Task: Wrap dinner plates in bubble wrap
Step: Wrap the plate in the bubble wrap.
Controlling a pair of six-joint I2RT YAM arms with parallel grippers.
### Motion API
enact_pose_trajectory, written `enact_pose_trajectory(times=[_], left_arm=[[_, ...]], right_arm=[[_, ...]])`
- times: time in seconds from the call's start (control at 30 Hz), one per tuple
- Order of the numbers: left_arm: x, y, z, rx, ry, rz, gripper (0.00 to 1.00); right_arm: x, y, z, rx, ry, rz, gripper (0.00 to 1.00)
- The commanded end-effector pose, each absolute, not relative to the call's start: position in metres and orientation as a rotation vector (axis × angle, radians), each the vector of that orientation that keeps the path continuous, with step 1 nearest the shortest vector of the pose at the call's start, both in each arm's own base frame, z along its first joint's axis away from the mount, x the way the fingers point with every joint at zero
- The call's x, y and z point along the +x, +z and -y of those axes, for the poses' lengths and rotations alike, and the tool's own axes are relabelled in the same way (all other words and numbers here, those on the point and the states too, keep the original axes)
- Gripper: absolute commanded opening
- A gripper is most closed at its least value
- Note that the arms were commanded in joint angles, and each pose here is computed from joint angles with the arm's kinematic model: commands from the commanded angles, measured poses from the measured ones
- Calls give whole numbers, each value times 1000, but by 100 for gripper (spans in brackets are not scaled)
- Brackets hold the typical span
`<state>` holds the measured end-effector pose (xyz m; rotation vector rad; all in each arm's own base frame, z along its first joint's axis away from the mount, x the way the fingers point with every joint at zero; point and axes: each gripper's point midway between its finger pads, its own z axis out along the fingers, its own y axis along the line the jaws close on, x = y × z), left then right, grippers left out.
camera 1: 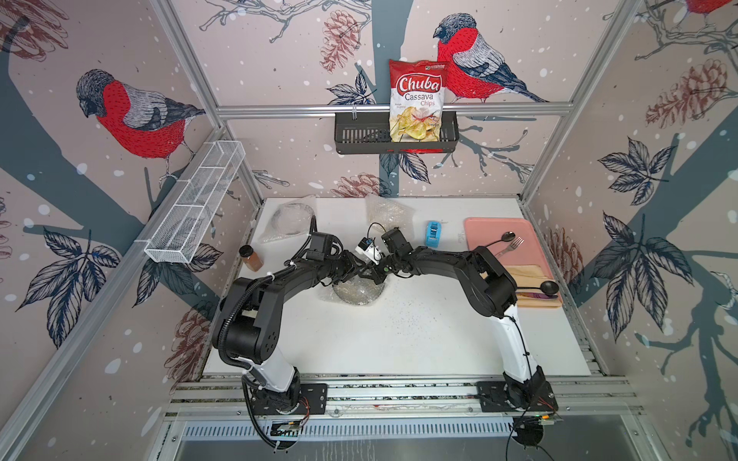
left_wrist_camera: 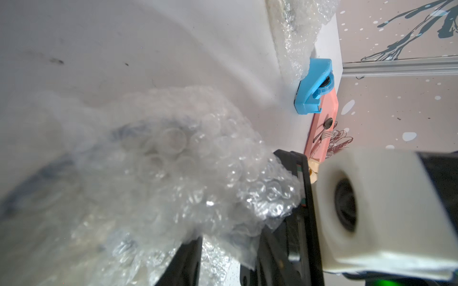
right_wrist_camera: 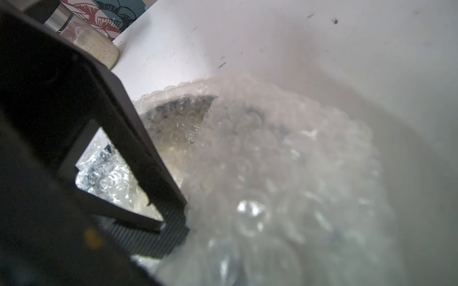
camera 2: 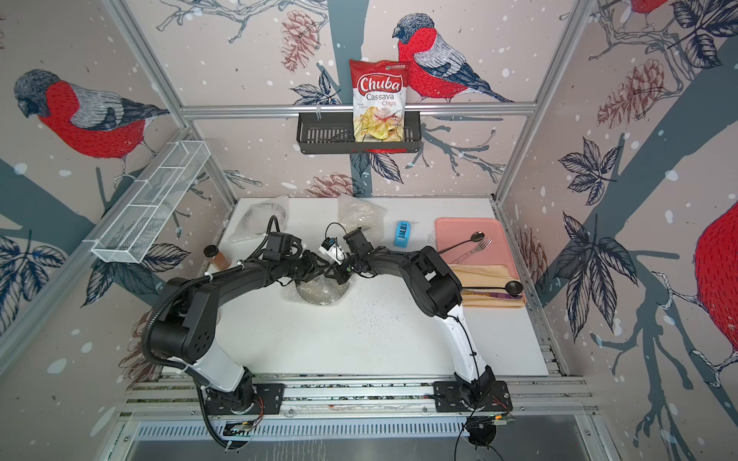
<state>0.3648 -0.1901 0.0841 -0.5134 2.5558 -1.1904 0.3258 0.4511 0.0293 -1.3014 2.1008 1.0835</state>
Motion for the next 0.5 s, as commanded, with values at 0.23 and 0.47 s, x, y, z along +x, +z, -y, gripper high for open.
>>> enact_pose_trajectory(times=[0.23,0.47], left_arm=[[364,89,181,-540,-1141,-2524,0],[340,73,178,-574,-1171,-2557,0]], right_arm=[[299,11,-420,-1278,1020,-2328,20],[296,44,-424,-1285,1094,-2253,36]])
